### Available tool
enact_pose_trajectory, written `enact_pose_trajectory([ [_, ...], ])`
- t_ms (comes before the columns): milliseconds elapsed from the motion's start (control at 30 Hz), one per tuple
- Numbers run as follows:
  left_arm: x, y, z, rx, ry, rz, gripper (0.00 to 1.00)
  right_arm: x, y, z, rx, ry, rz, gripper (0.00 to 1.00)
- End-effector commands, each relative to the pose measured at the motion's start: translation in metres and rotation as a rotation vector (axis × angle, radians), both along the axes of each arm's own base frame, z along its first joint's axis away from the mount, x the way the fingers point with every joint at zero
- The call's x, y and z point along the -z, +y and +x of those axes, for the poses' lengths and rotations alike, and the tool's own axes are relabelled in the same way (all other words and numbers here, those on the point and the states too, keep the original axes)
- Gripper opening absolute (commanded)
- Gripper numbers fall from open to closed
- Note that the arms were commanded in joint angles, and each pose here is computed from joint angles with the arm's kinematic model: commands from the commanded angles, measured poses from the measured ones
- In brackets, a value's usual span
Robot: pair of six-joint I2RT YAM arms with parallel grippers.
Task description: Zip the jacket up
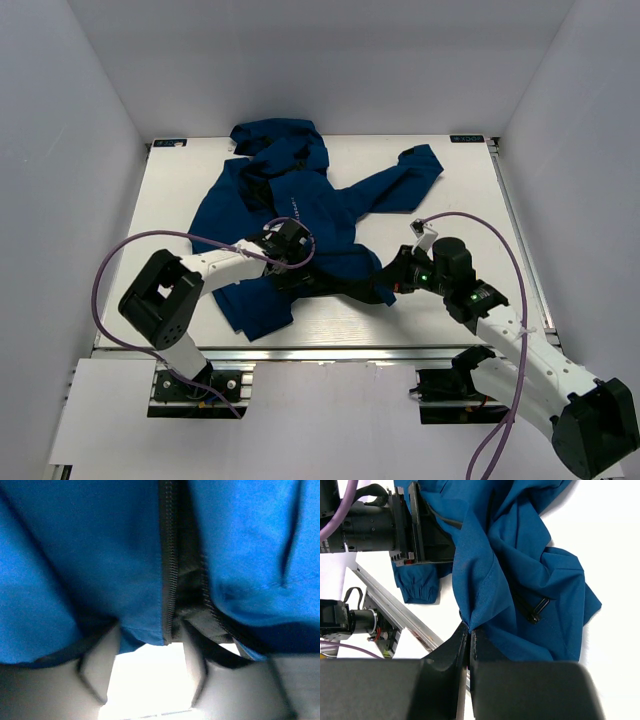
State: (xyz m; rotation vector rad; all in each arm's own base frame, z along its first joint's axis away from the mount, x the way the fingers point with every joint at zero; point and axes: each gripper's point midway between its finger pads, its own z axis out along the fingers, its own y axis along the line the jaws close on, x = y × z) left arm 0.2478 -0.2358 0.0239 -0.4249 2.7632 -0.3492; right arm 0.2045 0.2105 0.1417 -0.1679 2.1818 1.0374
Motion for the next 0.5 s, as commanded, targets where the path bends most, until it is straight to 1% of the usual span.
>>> enact_pose_trajectory([
  [0,-0.009,-0.001,0.000,0.002,-0.015,-0.014,0.67,-0.003,0.003,0.002,-0.017,-0.021,0.022,0.00],
  [33,-0.012,-0.001,0.000,0.001,-0.023,-0.017,0.71,-0.003,0.003,0.002,-0.019,-0.019,0.022,0.00],
  [67,-0.017,0.001,-0.001,-0.002,-0.035,-0.027,0.97,-0.002,0.004,0.001,-0.023,-0.016,0.021,0.00],
  [200,-0.028,0.005,0.000,-0.019,-0.089,-0.054,0.98,-0.003,0.006,0.003,-0.028,-0.025,0.033,0.00],
  [233,-0.028,0.008,-0.001,-0.028,-0.090,-0.044,0.98,-0.001,0.007,0.002,-0.034,-0.019,0.032,0.00],
  [400,-0.020,0.033,-0.013,-0.059,-0.027,0.087,0.98,0.000,0.008,0.003,-0.038,-0.016,0.038,0.00],
  [467,-0.017,0.031,-0.010,-0.053,-0.035,0.085,0.98,0.000,0.008,0.003,-0.041,-0.014,0.038,0.00],
])
